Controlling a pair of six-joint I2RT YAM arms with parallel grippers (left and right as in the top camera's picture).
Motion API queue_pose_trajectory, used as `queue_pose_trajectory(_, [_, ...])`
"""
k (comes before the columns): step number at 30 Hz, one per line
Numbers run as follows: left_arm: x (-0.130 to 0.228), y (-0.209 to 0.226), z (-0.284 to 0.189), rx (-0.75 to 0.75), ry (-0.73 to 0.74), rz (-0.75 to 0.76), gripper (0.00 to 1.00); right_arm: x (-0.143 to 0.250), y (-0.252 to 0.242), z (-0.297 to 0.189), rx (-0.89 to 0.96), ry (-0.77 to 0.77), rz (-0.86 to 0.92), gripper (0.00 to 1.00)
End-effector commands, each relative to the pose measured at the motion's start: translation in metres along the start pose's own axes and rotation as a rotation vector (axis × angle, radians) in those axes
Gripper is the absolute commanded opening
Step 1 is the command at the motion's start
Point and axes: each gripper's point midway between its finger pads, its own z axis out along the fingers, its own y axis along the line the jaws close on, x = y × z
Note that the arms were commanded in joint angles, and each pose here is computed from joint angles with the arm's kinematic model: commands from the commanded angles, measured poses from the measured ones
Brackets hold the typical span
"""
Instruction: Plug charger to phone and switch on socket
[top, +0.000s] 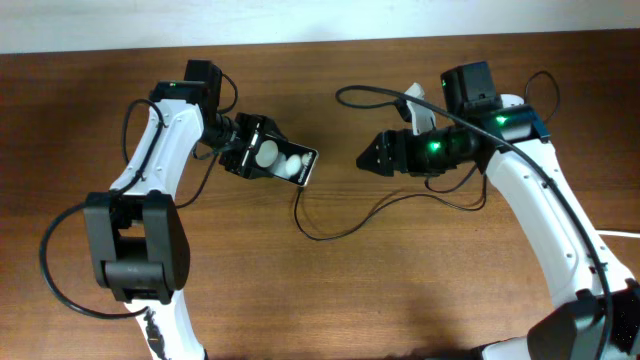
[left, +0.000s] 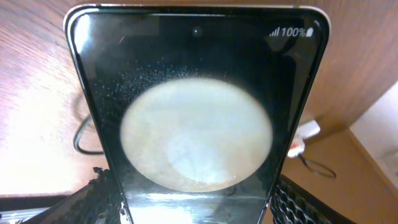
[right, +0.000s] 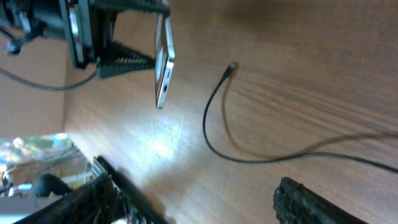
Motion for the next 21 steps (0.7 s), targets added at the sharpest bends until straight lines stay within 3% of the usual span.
queue_pose_trajectory(1, [-0.006,-0.004,-0.005,-0.005,-0.052,-0.034,0.0,-0.011,-0.003,0.007,0.007,-0.04,0.064,0.81])
queue_pose_trajectory(13, [0.018,-0.003,0.02,-0.075,-0.096,-0.096,0.0,-0.001,-0.032,0.069,-0.183,-0.134,0.281,0.7])
queue_pose_trajectory(21, [0.03,-0.005,0.026,-0.074,-0.061,-0.109,0.0,0.003,-0.018,0.1,-0.079,-0.172,0.367,0.69])
